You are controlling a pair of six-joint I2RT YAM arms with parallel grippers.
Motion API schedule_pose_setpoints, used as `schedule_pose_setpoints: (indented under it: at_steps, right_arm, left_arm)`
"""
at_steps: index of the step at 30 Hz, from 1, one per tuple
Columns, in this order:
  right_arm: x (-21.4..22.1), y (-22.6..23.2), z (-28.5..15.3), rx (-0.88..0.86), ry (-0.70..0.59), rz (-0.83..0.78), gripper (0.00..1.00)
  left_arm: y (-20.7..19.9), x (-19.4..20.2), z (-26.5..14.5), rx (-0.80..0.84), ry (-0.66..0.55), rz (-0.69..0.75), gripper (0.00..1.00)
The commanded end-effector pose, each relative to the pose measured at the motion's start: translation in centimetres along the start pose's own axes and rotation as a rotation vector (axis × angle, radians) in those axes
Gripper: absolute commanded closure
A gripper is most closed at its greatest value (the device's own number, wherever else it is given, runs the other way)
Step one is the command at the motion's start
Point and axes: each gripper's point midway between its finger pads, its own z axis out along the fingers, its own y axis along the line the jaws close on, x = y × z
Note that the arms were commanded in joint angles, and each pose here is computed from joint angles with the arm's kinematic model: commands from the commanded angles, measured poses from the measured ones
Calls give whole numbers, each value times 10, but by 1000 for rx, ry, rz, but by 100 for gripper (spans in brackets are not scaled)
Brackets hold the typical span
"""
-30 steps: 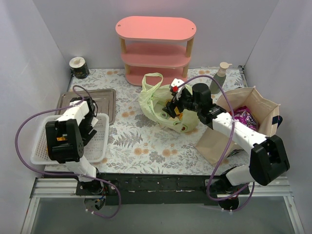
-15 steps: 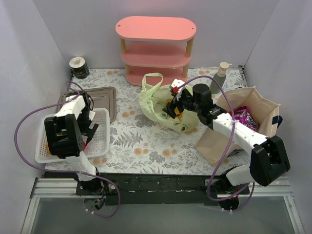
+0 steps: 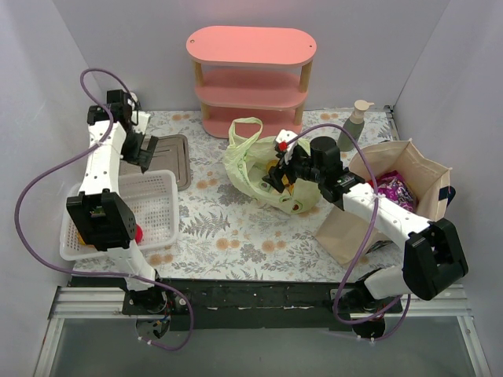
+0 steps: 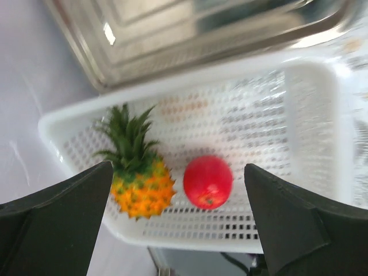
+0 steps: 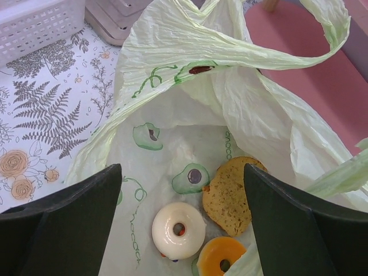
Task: Untie the knot of the grocery bags and take out the mixed food
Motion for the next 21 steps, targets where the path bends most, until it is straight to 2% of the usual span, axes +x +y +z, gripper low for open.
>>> schedule_pose_setpoints:
  at_steps: [1, 3, 4, 5, 7, 9, 12, 14, 15, 17, 18, 21]
  right_arm:
    - [-29, -20, -5, 90, -54, -30, 10]
    - [-26, -33, -6, 159, -32, -47, 14]
    - [-23, -38, -6, 179, -20, -58, 16]
    - [-19, -43, -7, 205, 0, -66, 18]
    - [-5, -39, -3, 178, 39, -111, 26]
    - [32, -21, -1, 104, 112, -112, 33]
    - [84, 29, -6, -42, 194, -154, 35]
    - [109, 55, -12, -111, 220, -189, 35]
    - [124, 66, -17, -140, 229, -190, 29]
    - [127, 75, -20, -209, 222, -255, 27]
    - [132, 79, -23, -237, 245, -272, 27]
    - [131, 70, -27, -180, 252, -282, 27]
  left_arm:
    - [-58, -56, -43, 279, -272, 79, 2]
    - [-86, -76, -63, 424, -401, 107, 2]
    - [-107, -92, -89, 550, -532, 130, 2]
    - [-123, -94, -94, 628, -567, 137, 2]
    - [-157, -111, -126, 787, -717, 186, 2]
    - [-177, -115, -140, 896, -732, 179, 2]
    - [-218, -120, -144, 1061, -672, 196, 2]
    - [-244, -120, -146, 1121, -659, 219, 2]
    - [-263, -113, -143, 1152, -622, 229, 2]
    - [-281, -109, -137, 1156, -619, 260, 2]
    - [-299, -99, -128, 1161, -578, 288, 2]
    - [-310, -98, -106, 1110, -544, 289, 2]
